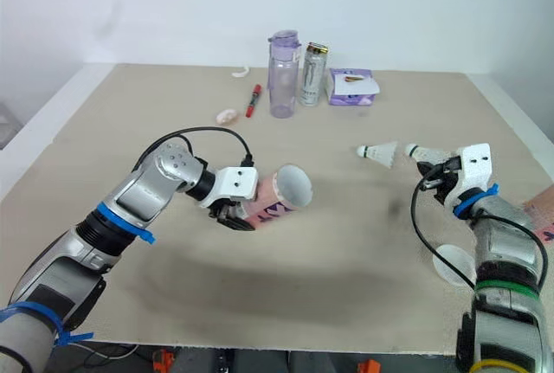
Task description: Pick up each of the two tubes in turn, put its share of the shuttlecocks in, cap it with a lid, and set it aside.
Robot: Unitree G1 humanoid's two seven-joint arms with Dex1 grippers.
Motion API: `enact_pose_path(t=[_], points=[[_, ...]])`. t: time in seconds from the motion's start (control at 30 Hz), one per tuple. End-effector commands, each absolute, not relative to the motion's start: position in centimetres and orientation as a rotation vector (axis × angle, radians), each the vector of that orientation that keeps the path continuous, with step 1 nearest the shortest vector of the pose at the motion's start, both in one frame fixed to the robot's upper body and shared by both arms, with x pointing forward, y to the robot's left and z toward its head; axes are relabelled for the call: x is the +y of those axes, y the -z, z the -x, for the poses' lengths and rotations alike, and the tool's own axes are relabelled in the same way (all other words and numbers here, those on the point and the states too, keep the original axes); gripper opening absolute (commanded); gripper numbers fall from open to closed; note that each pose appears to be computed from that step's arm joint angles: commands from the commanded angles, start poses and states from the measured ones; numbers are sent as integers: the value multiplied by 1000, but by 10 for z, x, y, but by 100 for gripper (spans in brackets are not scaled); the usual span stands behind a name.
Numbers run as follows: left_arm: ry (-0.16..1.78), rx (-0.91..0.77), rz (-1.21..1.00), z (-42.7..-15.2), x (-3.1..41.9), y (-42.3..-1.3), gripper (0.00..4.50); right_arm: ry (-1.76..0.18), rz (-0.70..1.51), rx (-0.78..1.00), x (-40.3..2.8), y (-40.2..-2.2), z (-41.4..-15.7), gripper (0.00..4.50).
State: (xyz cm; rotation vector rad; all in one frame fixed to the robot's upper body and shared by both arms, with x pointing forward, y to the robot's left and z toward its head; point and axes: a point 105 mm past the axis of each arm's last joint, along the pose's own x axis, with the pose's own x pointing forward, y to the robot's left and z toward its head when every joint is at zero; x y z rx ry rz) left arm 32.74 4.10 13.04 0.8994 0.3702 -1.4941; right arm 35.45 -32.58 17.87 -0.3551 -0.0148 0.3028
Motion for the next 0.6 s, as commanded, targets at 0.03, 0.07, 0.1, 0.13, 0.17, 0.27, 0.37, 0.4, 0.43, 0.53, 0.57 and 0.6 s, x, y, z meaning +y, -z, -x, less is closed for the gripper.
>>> enact_pose_path(t=[0.03, 0.07, 0.1, 0.13, 0.17, 0.27, 0.37, 0.4, 0.43, 0.53, 0.57, 0.6], points=[[1463, 412, -910, -331, 45, -119, 314, -551, 658, -288, -266, -272, -317, 11], [1463, 413, -910, -331, 45, -119, 314, -626, 711, -301, -252, -278, -308, 11], [1464, 414, -910, -331, 46, -119, 314, -708, 756, -307, -237, -283, -298, 11], [1464, 416, -910, -331, 46, -119, 314, -787, 789, -312, -221, -287, -288, 11], [1465, 418, -909, -331, 46, -119, 314, -861, 831, -320, -205, -292, -280, 11], [1466, 423, -906, -332, 46, -118, 314, -1078, 970, -293, -165, -281, -256, 11], [1472, 421, -899, -331, 45, -119, 314, -1190, 1070, -250, -151, -265, -244, 11], [1473, 421, -898, -332, 44, -119, 314, -1205, 1088, -244, -149, -262, -244, 11], [1473, 420, -896, -332, 44, -119, 314, -1215, 1106, -238, -149, -260, -243, 11], [1470, 418, -886, -332, 42, -120, 314, -1251, 1148, -222, -148, -249, -243, 11], [1469, 419, -886, -332, 42, -120, 314, -1255, 1156, -223, -148, -246, -245, 11], [1468, 419, -886, -332, 42, -119, 314, -1259, 1163, -226, -147, -244, -246, 11]])
